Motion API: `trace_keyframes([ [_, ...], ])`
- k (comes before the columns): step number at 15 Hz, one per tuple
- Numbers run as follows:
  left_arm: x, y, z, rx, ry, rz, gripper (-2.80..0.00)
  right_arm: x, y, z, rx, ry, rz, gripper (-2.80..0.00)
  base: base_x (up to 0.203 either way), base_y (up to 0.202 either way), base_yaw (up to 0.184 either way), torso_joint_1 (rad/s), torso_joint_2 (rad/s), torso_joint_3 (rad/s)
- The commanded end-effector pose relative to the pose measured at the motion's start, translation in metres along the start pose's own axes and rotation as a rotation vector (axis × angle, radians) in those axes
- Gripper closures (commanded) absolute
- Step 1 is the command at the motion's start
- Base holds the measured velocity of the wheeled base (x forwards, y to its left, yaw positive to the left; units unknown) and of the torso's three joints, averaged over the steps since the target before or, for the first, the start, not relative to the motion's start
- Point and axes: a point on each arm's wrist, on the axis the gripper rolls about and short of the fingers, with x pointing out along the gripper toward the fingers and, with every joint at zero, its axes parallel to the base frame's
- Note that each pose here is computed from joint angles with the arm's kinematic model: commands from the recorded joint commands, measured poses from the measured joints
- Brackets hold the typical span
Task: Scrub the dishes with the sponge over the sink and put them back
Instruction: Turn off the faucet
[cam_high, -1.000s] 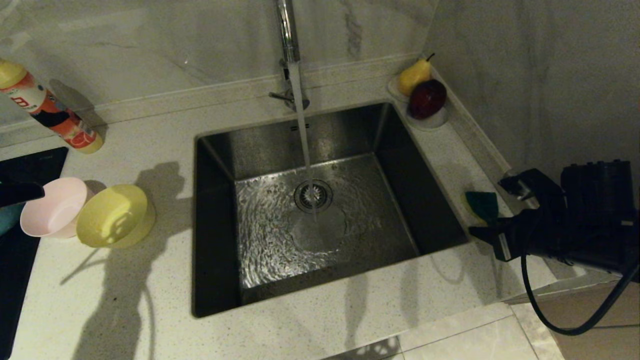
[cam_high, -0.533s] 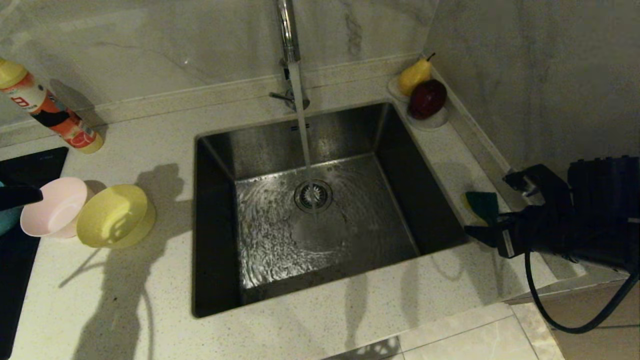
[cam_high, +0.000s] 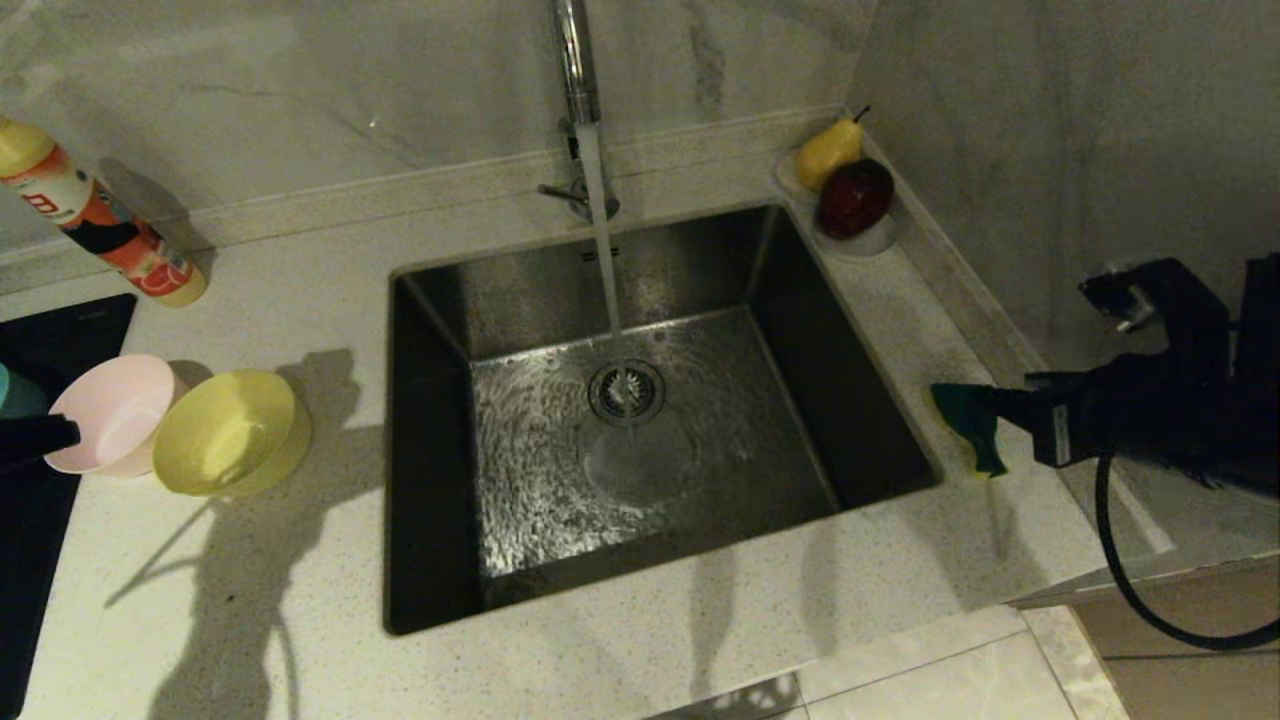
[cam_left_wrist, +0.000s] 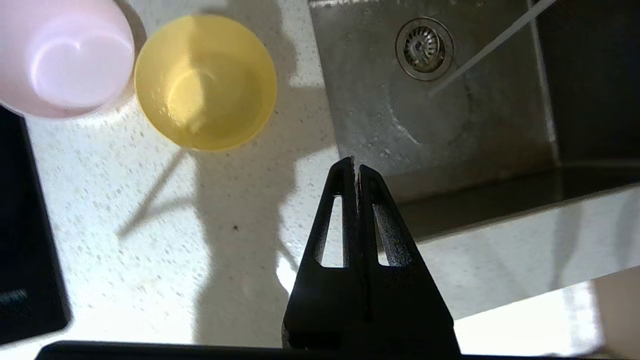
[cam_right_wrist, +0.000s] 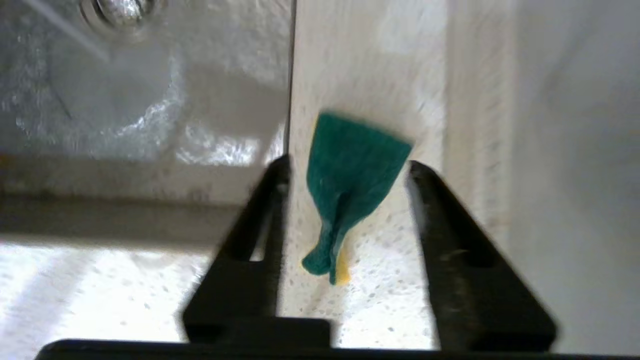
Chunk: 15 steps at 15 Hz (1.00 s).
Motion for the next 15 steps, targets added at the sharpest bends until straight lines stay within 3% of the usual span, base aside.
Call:
trace_keyframes([
  [1, -0.006, 0.000, -0.014, 0.054, -0.032, -0.004, 0.00, -0.026, 0.002, 0.016, -0.003, -0.090, -0.007, 0.00, 0.000, 0.000, 0.000, 0.000, 0.00, 0.000],
  [7, -0.030, -0.002, -0.046, 0.159, -0.078, -0.033, 0.00, -0.063, 0.008, 0.023, -0.005, -0.114, -0.062, 0.00, 0.000, 0.000, 0.000, 0.000, 0.00, 0.000],
  [10, -0.038, -0.002, -0.062, 0.170, -0.085, -0.035, 0.00, -0.080, 0.005, 0.024, 0.006, -0.143, -0.138, 0.00, 0.000, 0.000, 0.000, 0.000, 0.00, 0.000],
  [13, -0.046, -0.003, -0.072, 0.173, -0.105, -0.035, 0.00, -0.109, 0.006, 0.022, 0.047, -0.199, -0.118, 0.00, 0.000, 0.000, 0.000, 0.000, 0.00, 0.000],
  [15, -0.047, -0.003, -0.075, 0.171, -0.105, -0.035, 0.00, -0.130, 0.008, 0.018, 0.119, -0.221, -0.077, 0.00, 0.000, 0.000, 0.000, 0.000, 0.00, 0.000],
])
